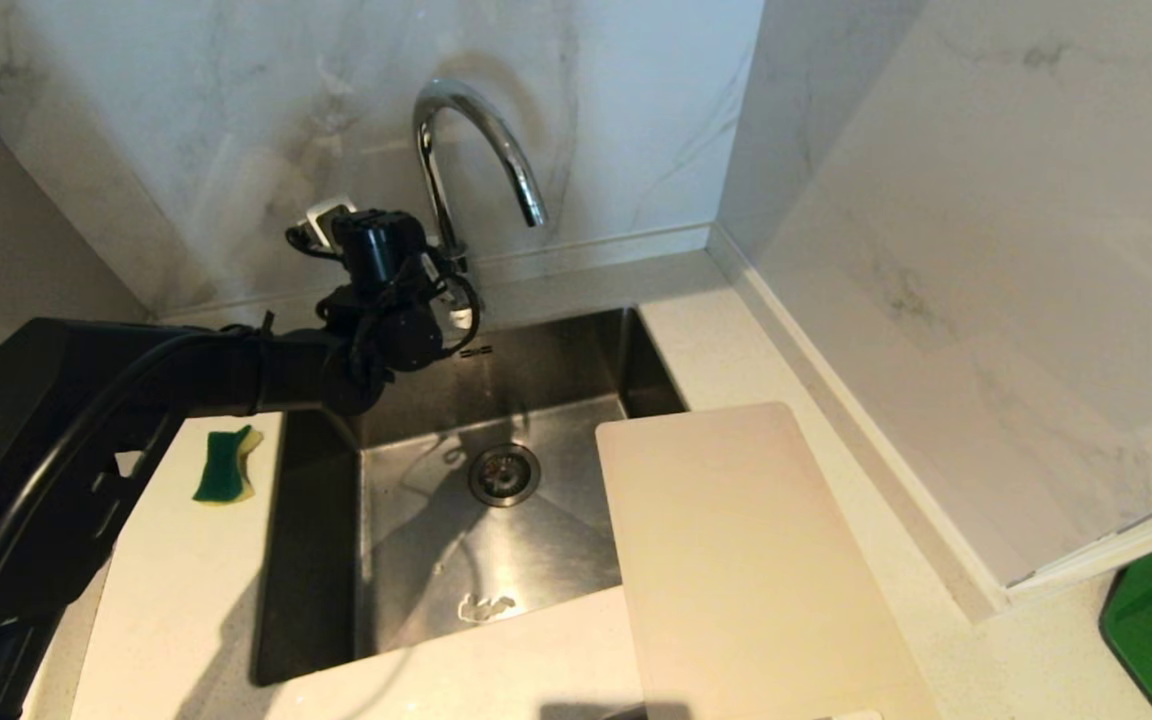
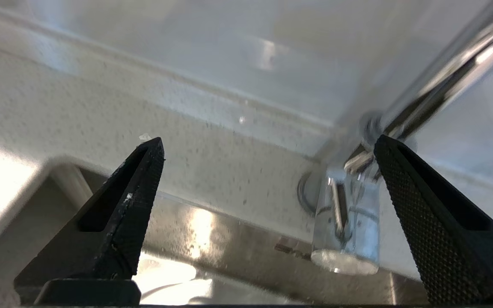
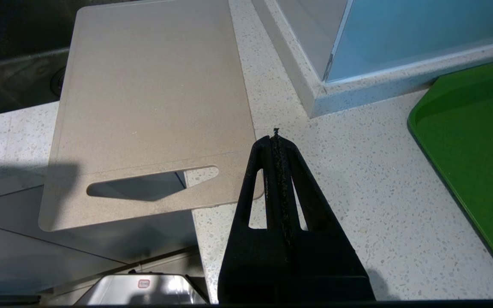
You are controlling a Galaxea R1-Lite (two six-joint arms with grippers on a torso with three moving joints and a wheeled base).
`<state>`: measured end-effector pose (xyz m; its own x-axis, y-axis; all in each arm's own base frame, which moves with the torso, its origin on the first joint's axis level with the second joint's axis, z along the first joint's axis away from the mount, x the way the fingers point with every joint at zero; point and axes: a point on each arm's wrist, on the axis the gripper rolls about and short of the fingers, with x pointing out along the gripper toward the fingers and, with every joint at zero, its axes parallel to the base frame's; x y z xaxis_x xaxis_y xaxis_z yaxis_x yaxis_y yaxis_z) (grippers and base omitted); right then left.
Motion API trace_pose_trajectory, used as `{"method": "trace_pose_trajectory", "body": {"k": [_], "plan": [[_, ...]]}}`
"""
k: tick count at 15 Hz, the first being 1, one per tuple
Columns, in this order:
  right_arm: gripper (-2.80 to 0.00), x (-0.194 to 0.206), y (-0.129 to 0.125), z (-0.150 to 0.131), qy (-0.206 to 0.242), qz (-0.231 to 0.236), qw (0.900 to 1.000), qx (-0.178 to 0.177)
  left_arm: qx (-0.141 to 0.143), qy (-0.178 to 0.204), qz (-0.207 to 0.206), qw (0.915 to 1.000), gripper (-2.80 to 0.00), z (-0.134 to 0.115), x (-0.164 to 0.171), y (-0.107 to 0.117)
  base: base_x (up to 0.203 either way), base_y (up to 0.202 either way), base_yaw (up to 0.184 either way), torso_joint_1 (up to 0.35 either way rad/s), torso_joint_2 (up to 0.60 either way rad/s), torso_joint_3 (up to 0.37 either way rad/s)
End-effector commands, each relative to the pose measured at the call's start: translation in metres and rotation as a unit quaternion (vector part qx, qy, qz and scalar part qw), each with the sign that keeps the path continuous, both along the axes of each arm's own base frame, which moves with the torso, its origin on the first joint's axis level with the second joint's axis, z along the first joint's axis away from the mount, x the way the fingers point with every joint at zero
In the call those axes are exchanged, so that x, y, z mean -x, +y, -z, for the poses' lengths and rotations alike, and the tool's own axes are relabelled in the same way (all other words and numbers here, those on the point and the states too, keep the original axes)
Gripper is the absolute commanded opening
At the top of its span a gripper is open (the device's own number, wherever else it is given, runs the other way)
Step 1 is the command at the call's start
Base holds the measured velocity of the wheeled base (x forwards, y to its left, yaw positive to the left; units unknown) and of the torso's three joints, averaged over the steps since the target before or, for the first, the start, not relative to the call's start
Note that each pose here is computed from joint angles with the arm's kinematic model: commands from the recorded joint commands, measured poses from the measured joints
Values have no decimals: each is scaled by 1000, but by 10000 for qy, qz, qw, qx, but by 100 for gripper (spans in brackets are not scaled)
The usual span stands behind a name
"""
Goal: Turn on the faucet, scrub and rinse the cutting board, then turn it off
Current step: Turn on the tap
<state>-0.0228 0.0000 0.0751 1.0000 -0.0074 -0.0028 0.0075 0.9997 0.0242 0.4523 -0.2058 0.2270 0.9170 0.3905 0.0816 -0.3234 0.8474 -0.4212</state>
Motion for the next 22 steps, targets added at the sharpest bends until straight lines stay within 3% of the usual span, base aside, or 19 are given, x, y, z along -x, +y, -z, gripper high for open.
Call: {"method": "trace_pose_trajectory", "body": {"k": [1, 8, 22], "plan": [[-280, 0, 0, 0, 1, 1, 10000, -2, -29, 84, -22, 10000, 0, 11, -4, -2, 0, 0, 0, 0, 0, 0], [-280, 0, 0, 0, 1, 1, 10000, -2, -145, 317, -208, 9992, 0, 37, -22, 11, 0, 0, 0, 0, 0, 0], [-280, 0, 0, 0, 1, 1, 10000, -2, -150, 399, -179, 9989, 0, 30, -10, 9, 0, 0, 0, 0, 0, 0]]}}
